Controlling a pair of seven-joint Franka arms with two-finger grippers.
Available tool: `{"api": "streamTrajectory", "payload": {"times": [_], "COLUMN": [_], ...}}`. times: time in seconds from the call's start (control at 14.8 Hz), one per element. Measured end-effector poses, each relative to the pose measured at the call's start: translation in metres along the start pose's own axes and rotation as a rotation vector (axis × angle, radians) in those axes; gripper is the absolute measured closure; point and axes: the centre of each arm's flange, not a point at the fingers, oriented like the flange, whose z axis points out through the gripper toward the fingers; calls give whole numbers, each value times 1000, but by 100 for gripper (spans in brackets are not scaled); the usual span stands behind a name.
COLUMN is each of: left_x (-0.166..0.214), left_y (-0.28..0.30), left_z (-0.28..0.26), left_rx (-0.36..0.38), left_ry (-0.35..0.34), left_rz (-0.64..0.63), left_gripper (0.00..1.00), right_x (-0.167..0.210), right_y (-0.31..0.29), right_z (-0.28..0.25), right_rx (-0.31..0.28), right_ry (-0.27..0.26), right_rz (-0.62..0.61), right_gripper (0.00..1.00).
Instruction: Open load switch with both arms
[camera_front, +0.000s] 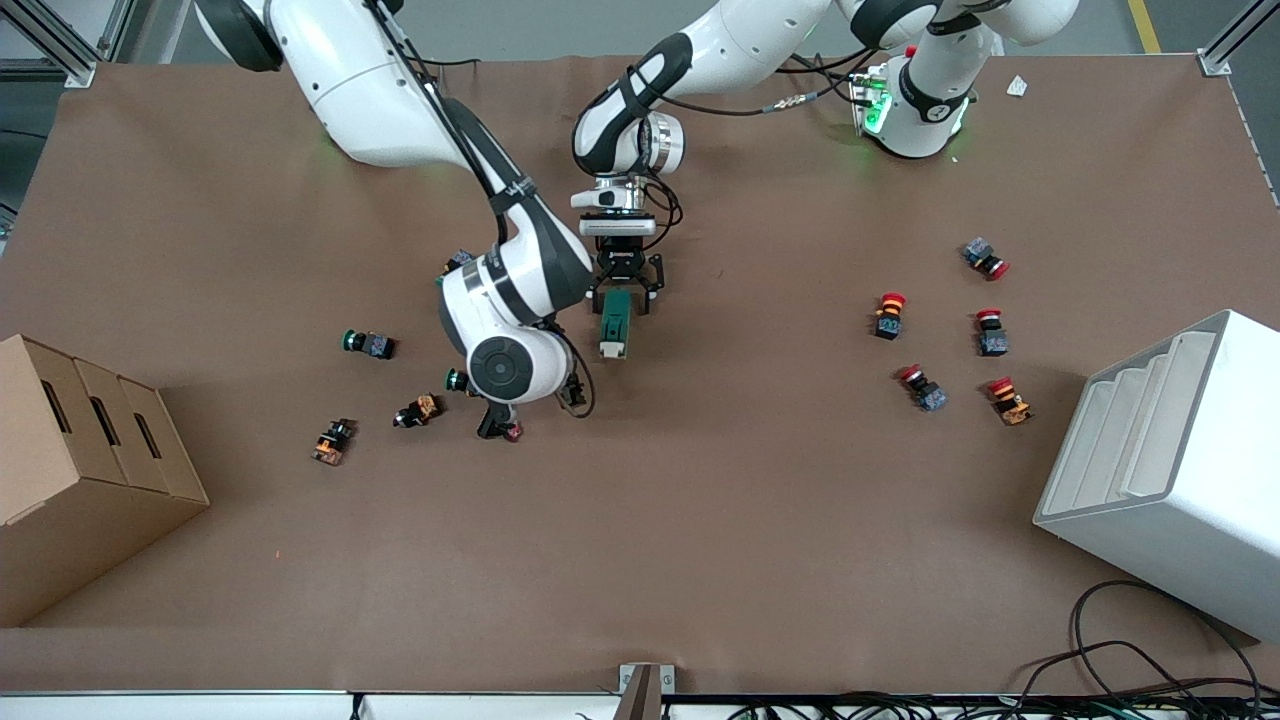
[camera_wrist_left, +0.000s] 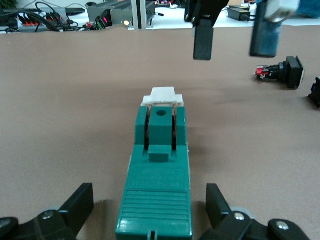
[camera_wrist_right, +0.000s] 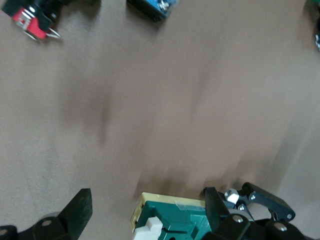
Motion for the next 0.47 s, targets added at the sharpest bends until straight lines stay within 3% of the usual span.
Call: {"api": "streamTrajectory", "payload": {"times": [0.47], "left_x": [-1], "left_y": [0], "left_z": [0], "left_rx": [1], "left_ry": [1], "left_rz": [-14], "left_gripper": [0], "right_x": [-50], "right_y": [15], "right_z": [34], "right_rx": [-38], "right_ry": [35], "right_rz": [18], "right_gripper": [0]}}
